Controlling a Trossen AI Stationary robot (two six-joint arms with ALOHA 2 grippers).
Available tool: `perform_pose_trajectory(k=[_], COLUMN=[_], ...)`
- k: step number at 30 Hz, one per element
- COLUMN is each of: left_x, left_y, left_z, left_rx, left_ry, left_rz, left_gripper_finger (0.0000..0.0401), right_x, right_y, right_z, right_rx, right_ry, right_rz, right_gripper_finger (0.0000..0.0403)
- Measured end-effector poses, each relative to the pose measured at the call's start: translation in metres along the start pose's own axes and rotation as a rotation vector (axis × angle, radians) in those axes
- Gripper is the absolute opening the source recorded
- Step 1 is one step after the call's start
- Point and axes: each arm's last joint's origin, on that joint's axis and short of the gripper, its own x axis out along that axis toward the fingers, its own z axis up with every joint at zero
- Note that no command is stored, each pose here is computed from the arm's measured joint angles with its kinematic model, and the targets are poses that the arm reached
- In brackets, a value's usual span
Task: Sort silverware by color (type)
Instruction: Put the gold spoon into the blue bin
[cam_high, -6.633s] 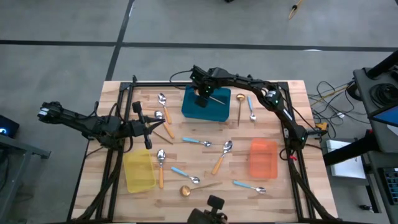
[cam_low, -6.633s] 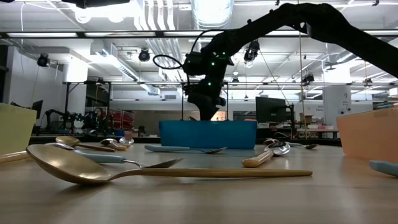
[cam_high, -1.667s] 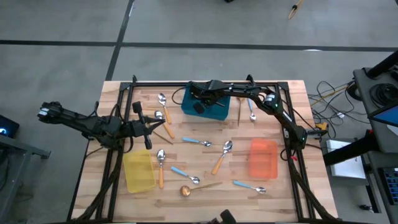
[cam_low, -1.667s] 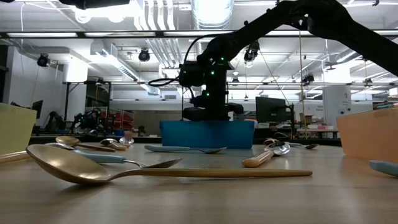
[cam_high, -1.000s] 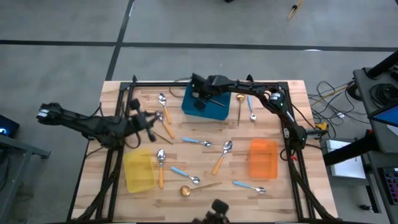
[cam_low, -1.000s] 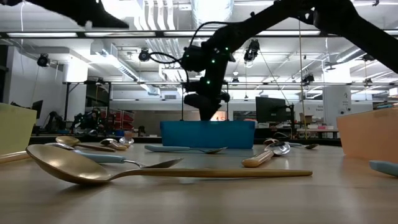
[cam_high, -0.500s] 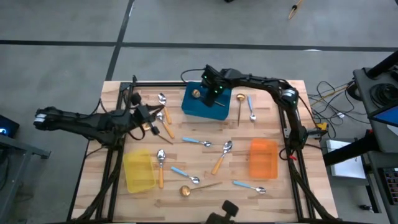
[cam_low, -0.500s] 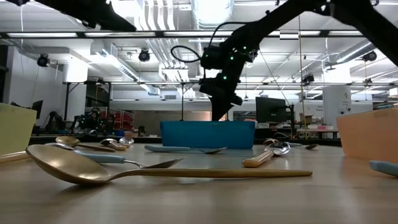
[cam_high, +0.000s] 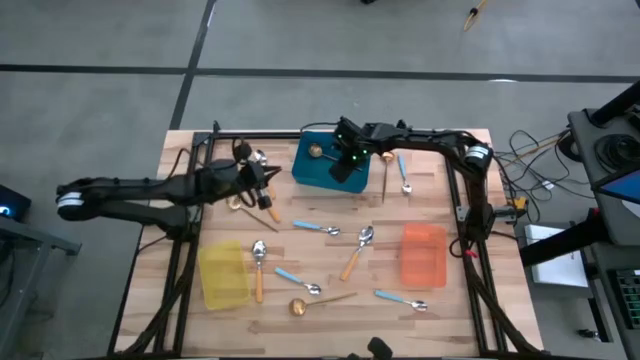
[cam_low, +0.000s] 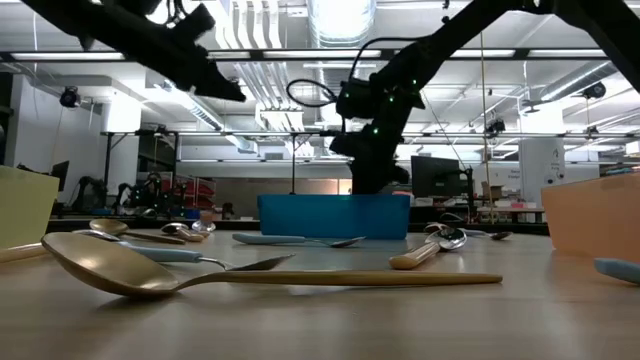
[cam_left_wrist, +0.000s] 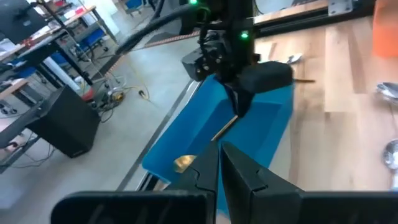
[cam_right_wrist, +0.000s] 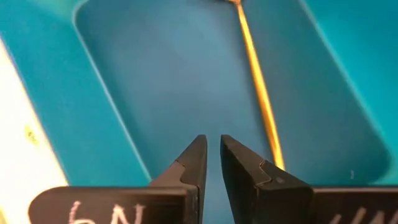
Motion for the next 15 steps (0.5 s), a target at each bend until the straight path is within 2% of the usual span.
perform_pose_trajectory(k=[7, 15], left_x=[0.027, 0.054], left_y=[0.018, 0.022], left_z=[-0.008, -0.023], left_rx=[-0.025, -0.017], left_ry=[-0.013, 0.027], left_rz=[-0.086, -0.076], left_gripper_finger=[0.0000, 0.0000], right_x=[0.004, 0.010], right_y=[0.000, 0.004], right_z=[0.001, 0.007], right_rx=[0.060, 0.079], right_ry=[-0.044, -0.116], right_rz=[0.008, 0.033], right_gripper_finger=[0.0038, 0.0038])
